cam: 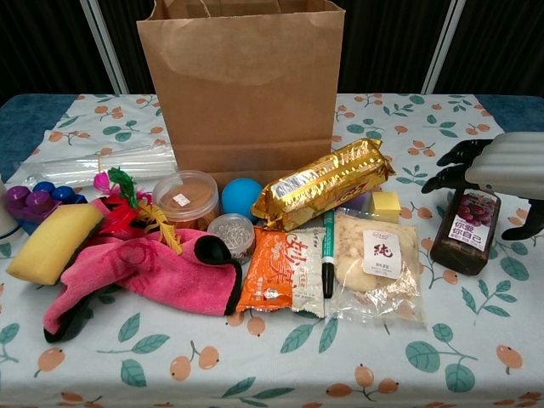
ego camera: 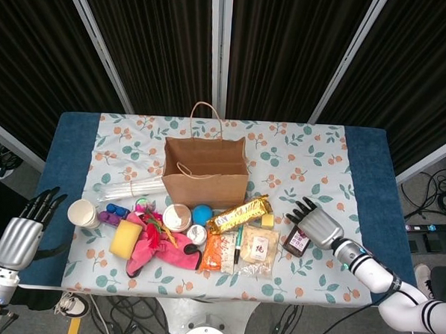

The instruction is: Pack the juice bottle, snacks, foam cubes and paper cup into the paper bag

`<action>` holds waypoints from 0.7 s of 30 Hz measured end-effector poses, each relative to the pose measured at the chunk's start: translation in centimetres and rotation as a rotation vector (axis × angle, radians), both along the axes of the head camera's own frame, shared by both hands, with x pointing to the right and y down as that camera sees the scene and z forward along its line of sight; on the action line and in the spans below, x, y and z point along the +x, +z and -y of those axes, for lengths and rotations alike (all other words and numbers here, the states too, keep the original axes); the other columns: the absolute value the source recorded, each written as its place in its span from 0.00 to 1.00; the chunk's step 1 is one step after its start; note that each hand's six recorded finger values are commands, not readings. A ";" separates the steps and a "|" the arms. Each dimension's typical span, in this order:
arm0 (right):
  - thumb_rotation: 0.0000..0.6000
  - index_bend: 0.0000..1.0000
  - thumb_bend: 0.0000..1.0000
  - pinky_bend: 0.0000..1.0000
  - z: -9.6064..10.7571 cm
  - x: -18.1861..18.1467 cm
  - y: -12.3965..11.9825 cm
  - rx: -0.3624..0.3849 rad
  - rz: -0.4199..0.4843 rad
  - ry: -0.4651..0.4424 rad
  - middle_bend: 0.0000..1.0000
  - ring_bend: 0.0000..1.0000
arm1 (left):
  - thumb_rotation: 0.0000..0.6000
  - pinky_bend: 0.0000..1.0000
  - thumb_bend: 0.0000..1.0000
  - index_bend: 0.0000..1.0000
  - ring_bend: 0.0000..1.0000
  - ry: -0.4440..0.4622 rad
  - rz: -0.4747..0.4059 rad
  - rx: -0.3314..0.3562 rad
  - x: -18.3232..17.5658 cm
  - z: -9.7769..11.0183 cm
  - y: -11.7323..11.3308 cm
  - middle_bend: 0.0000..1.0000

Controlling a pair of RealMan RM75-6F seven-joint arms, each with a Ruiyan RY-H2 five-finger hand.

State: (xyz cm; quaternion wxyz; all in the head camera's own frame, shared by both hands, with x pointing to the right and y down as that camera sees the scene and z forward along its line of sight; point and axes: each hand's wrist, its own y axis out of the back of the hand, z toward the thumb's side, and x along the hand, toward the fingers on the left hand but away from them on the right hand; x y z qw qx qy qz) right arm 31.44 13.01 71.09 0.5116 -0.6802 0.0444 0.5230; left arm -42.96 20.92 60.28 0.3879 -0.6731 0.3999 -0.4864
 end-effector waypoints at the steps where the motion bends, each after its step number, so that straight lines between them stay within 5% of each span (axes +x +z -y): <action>1: 1.00 0.15 0.11 0.00 -0.1 0.0 0.0 0.001 0.007 -0.003 0.18 0.02 | 1.00 0.16 0.09 0.13 0.06 0.000 0.000 -0.001 0.0 0.0 0.0 0.10; 21: 1.00 0.19 0.11 0.00 -0.7 0.0 1.5 0.017 0.005 -0.034 0.21 0.04 | 1.00 0.16 0.09 0.13 0.06 0.014 0.004 0.002 -0.5 0.1 -0.1 0.10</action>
